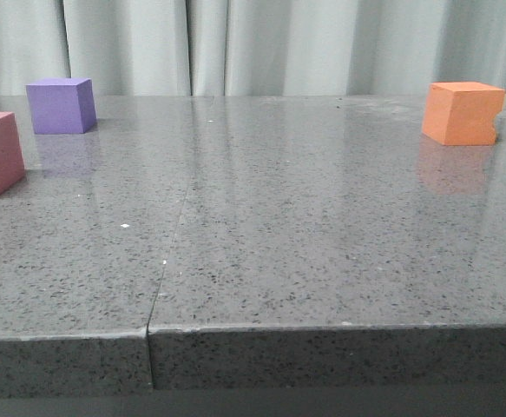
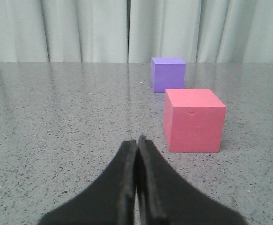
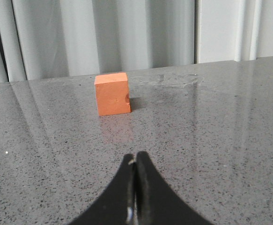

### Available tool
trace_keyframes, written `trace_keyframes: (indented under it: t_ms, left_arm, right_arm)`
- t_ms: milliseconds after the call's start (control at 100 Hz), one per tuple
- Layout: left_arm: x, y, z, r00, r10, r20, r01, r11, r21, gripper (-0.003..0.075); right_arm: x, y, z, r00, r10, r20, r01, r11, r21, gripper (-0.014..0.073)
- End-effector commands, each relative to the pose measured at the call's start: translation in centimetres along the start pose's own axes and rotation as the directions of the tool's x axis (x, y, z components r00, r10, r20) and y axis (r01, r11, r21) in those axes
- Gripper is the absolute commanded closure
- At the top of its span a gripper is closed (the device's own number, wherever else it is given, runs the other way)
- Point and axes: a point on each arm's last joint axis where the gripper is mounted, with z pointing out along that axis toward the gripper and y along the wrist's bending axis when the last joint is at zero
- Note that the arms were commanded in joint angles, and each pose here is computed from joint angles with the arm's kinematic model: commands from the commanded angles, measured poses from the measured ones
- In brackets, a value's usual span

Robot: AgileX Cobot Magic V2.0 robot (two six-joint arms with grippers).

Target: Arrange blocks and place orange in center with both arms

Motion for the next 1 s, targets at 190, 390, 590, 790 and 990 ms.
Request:
trace_keyframes:
  t_ms: [190, 390, 590, 790, 990]
  left_arm:
    - [0.5, 0.0, 0.0, 0.998, -0.010, 0.066, 0.010, 1.000, 0.002, 0.0741]
    - [0.5, 0.0, 0.0, 0.998, -0.010, 0.066, 0.010, 1.000, 0.002, 0.0741]
    - [0.5, 0.0, 0.0, 0.998, -0.010, 0.066, 0.010, 1.000, 0.002, 0.0741]
    - [0.5, 0.0, 0.0, 0.998, -0.010, 0.066, 0.010, 1.000, 0.002, 0.0741]
    - [0.5, 0.0, 0.0, 0.998, -0.010, 0.066, 0.010, 1.000, 0.002, 0.0741]
  right_arm:
    - [-1.5, 0.2, -0.3, 0.992, -0.003, 0.127, 0.004, 1.000, -0.010, 0.0664]
    - [-1.8, 0.2, -0.3, 0.988, -0.003, 0.152, 0.005, 1.000, -0.013, 0.0664]
    - [-2.8, 0.3, -0.4, 0.991, -0.003, 0.132, 0.005, 1.000, -0.011, 0.0664]
    - [-4.9, 0.6, -0.2, 1.000, -0.004, 0.000, 0.004, 1.000, 0.002, 0.0664]
    - [-7.4, 0.9, 1.3, 0.990, -0.002, -0.139, 0.005, 1.000, 0.017, 0.0664]
